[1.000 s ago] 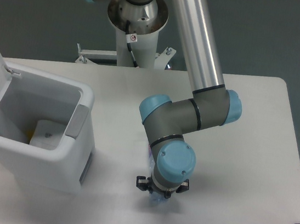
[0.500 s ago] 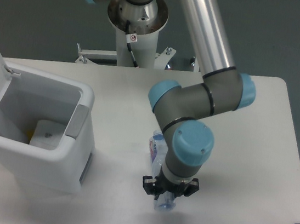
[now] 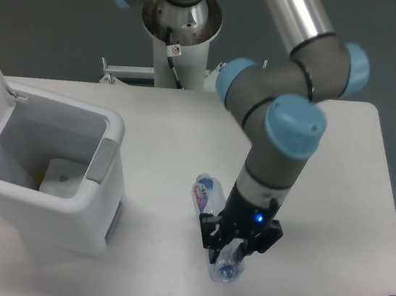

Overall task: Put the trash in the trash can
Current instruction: 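Close the gripper around the bottle's end and lift it, then carry the bottle over the bin and lower it inside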

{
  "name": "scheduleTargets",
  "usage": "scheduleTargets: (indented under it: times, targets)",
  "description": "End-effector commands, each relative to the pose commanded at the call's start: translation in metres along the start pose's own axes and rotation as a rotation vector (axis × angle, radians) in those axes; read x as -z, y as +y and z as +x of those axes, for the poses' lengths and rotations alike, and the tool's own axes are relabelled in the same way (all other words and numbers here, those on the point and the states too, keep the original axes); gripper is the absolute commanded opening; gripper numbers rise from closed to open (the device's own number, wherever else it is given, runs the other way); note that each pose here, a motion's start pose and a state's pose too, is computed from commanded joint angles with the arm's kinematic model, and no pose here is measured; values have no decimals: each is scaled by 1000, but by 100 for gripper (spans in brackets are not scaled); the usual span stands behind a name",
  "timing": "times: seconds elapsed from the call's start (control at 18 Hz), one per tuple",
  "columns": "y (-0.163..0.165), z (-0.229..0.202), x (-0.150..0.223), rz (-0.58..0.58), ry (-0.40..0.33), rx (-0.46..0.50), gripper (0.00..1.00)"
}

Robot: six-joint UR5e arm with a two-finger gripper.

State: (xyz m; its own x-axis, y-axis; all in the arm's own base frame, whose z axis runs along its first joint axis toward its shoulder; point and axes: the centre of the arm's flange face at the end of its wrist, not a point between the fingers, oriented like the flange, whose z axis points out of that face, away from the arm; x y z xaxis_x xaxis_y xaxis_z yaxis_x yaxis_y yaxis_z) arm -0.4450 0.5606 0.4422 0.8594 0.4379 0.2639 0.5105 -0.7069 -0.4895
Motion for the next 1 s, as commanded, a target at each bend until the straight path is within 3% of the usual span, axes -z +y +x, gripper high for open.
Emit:
scheduleTargets:
  times: [0.33,0.5,0.61,0.72,1.0]
  targets:
    - [-36,41,81,180,135,-69,41]
    - [-49,62,115,249,227,-41,41]
    - [-54,78,141,285,234,-61,41]
    - [-54,94,153,302,257,-83,41]
    - [-48,140,145,283,323,-131,41]
